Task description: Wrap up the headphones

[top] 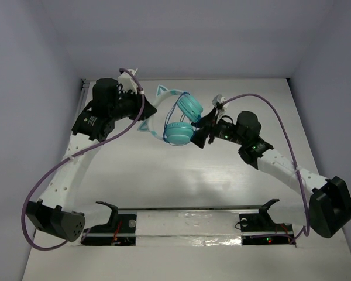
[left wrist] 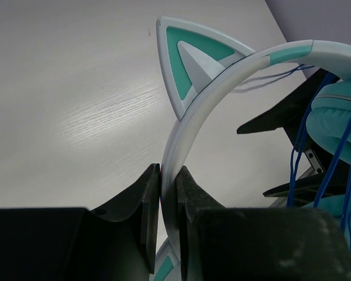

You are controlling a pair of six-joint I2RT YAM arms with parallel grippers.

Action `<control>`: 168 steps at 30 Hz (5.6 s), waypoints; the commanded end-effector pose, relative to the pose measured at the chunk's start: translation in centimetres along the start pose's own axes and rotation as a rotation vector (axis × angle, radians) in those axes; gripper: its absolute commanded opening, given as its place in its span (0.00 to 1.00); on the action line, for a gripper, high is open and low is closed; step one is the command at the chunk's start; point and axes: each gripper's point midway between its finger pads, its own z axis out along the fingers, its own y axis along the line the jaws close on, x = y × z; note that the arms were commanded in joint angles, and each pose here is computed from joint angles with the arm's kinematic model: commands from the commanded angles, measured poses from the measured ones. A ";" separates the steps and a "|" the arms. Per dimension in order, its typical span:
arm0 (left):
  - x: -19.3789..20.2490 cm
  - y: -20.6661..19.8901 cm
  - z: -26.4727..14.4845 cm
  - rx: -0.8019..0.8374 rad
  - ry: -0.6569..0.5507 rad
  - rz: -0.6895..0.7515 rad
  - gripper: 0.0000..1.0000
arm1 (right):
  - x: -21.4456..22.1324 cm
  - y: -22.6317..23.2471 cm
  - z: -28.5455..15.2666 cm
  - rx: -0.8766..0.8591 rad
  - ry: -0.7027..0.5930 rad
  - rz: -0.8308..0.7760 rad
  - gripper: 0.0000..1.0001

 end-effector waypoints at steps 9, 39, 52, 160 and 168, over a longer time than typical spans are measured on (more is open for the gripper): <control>-2.2 -3.6 -2.4 0.136 -0.088 0.025 0.00 | -3.6 -2.7 3.5 0.036 -0.062 -0.158 0.80; -4.4 -4.8 -3.9 0.151 -0.143 0.049 0.00 | -1.3 1.7 4.6 -0.299 -0.053 -0.014 0.70; -6.2 -6.3 -4.3 0.202 -0.188 0.034 0.00 | 0.6 -0.4 5.1 -0.216 -0.057 0.050 0.19; 13.8 7.8 13.7 -0.389 -0.234 -0.271 0.00 | -2.9 -2.8 7.4 0.319 -0.592 1.051 0.59; 12.9 8.6 14.7 -0.416 -0.233 -0.232 0.00 | -5.9 -2.6 1.9 0.440 -0.665 0.870 0.57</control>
